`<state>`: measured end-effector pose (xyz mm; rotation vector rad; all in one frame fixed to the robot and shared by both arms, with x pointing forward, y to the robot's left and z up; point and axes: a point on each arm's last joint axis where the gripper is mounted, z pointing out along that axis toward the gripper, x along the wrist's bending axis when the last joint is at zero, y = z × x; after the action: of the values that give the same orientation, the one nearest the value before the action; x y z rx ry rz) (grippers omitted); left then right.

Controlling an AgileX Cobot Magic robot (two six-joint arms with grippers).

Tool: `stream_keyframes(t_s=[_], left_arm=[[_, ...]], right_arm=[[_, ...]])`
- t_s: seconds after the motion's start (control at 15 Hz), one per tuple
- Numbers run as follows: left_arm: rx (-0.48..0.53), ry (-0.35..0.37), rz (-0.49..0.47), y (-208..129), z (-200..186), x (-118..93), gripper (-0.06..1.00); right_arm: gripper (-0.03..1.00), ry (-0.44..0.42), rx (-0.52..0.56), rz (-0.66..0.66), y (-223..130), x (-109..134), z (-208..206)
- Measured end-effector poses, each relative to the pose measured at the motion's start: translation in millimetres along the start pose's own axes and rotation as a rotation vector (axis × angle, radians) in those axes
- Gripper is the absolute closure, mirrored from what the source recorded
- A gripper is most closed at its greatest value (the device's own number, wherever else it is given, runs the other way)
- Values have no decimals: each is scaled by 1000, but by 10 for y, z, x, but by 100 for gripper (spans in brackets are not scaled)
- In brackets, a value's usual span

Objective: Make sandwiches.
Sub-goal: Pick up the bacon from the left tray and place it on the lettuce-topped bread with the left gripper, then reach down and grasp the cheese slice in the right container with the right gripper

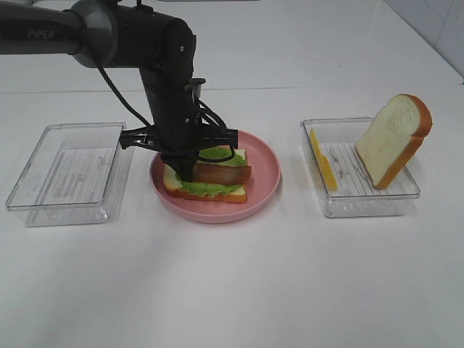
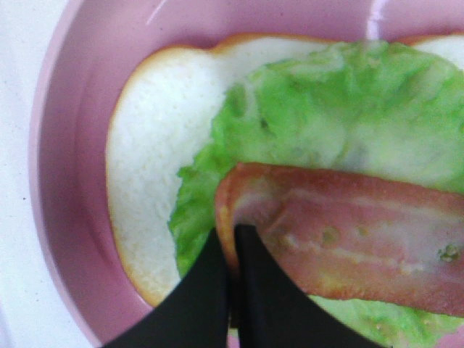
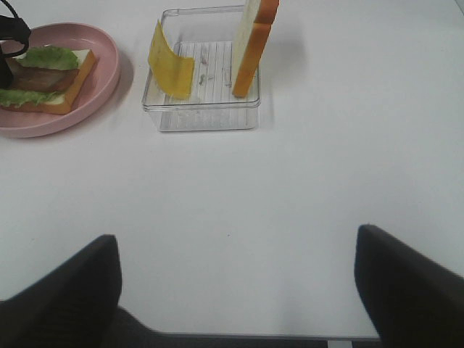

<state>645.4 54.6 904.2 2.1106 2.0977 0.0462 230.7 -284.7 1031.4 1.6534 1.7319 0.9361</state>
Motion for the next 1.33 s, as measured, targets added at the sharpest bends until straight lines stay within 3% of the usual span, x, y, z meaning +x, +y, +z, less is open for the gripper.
stream_keyframes(t_s=[0.13, 0.47, 0.53, 0.67, 0.93, 1.2, 1.33], left_arm=[[-1, 2, 2, 1, 0, 2, 87], [-14, 4, 33, 10, -52, 4, 38], [-18, 1, 39, 12, -89, 2, 33], [-21, 0, 67, 22, -215, -5, 31], [6, 72, 102, 95, -499, 2, 30], [-125, -4, 205, 163, -1261, 103, 30], [-198, -20, 212, 76, -1742, 324, 30]], right_arm=[[12, 0, 0, 0, 0, 0, 0], [12, 0, 0, 0, 0, 0, 0], [12, 0, 0, 0, 0, 0, 0], [12, 0, 0, 0, 0, 0, 0], [12, 0, 0, 0, 0, 0, 0], [12, 0, 0, 0, 0, 0, 0], [12, 0, 0, 0, 0, 0, 0]])
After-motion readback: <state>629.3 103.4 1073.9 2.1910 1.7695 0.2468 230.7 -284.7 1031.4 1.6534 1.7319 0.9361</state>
